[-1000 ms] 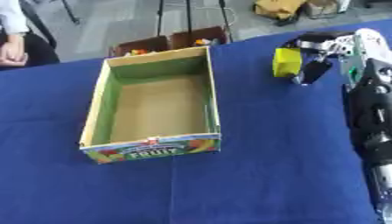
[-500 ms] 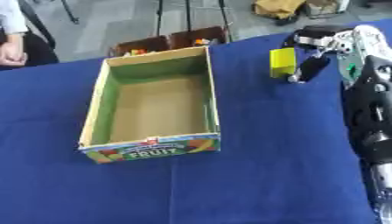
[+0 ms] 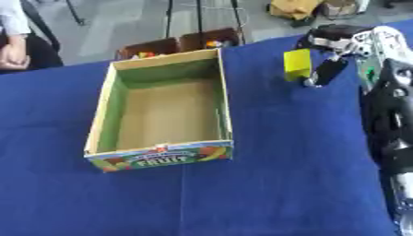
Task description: Pick up objects on the table and place them in the box.
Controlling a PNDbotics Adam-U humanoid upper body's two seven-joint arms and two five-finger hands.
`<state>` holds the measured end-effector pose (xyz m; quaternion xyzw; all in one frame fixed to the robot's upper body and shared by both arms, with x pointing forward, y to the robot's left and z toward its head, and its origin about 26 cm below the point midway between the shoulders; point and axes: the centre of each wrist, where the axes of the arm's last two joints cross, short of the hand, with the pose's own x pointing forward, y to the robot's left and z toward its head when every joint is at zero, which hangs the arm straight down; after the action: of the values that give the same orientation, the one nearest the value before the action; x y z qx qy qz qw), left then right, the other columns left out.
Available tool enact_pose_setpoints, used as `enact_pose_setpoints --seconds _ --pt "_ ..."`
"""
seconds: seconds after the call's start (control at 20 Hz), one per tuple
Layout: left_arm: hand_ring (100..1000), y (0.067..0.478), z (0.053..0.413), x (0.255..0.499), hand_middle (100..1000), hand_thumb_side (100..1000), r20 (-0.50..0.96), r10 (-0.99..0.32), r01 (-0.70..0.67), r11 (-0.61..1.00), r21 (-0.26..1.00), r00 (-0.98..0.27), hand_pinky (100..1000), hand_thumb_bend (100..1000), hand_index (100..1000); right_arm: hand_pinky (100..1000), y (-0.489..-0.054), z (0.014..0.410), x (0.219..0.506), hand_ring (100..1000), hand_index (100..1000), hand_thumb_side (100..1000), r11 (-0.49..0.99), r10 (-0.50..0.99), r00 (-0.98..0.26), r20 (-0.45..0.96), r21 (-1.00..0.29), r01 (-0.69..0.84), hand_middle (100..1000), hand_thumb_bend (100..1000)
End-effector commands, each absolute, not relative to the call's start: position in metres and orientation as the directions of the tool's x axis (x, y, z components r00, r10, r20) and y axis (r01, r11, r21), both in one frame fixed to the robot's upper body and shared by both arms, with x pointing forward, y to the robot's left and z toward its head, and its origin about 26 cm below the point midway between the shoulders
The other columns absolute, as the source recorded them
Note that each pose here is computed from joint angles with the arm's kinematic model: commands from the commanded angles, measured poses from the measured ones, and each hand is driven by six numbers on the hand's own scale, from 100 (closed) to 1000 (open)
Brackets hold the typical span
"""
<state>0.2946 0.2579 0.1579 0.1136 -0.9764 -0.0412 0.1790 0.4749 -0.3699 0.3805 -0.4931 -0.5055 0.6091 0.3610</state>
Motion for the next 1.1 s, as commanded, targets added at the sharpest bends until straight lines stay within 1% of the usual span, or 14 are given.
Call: enact_pose_setpoints --seconds 0.05,0.1,0.15,0.2,0.25,0.3,0.35,0.65,0.7,0.75,1.1 --pt "879 0.259 0.166 0.293 832 965 0.317 -0.239 -0.209 0.970 0.123 -0.918 816 100 973 673 -0.369 0.403 0.468 836 444 205 -0.219 0.934 -0.258 -0.247 -0.967 0.133 207 220" --pt "879 0.260 0.166 0.293 832 967 0.318 -0.239 -0.210 0.970 0.123 -0.918 816 100 973 669 -0.368 0.406 0.467 832 433 209 -0.212 0.932 -0.267 -0.245 -0.966 0.148 193 191" --pt "880 0.260 0.166 0.293 832 967 0.319 -0.239 -0.210 0.970 0.123 -0.917 816 100 973 668 -0.367 0.408 0.466 831 431 210 -0.202 0.930 -0.276 -0.241 -0.966 0.162 190 185" --pt "880 0.260 0.166 0.293 832 967 0.320 -0.240 -0.211 0.970 0.123 -0.916 816 100 973 663 -0.366 0.410 0.466 826 423 207 -0.193 0.929 -0.284 -0.237 -0.966 0.175 183 151" --pt "880 0.261 0.166 0.293 833 1000 0.322 -0.240 -0.211 0.970 0.123 -0.916 816 100 973 663 -0.365 0.412 0.465 824 422 205 -0.186 0.928 -0.290 -0.234 -0.965 0.185 181 141" --pt "880 0.261 0.166 0.293 833 969 0.323 -0.240 -0.211 0.970 0.123 -0.915 816 100 973 661 -0.364 0.414 0.464 821 418 202 -0.180 0.926 -0.296 -0.233 -0.964 0.196 175 127" --pt "880 0.262 0.166 0.293 832 969 0.325 -0.240 -0.211 0.970 0.123 -0.915 816 100 973 661 -0.363 0.416 0.463 820 416 200 -0.175 0.924 -0.304 -0.233 -0.963 0.206 173 121" --pt "880 0.264 0.167 0.293 831 971 0.335 -0.240 -0.210 0.970 0.123 -0.911 815 100 973 659 -0.352 0.428 0.461 809 412 209 -0.146 0.894 -0.376 -0.242 -0.953 0.266 160 100" --pt "880 0.264 0.168 0.293 831 983 0.336 -0.240 -0.210 0.970 0.123 -0.911 815 100 973 657 -0.349 0.429 0.461 806 412 265 -0.137 0.887 -0.393 -0.242 -0.951 0.277 160 100" --pt "880 0.264 0.168 0.293 831 971 0.337 -0.239 -0.209 0.970 0.123 -0.911 815 100 973 657 -0.346 0.430 0.462 805 414 208 -0.127 0.877 -0.415 -0.243 -0.949 0.288 160 100" --pt "879 0.265 0.169 0.293 831 971 0.339 -0.231 -0.202 0.972 0.121 -0.912 813 100 972 646 -0.309 0.438 0.466 781 421 218 -0.090 0.780 -0.555 -0.289 -0.930 0.357 170 100"
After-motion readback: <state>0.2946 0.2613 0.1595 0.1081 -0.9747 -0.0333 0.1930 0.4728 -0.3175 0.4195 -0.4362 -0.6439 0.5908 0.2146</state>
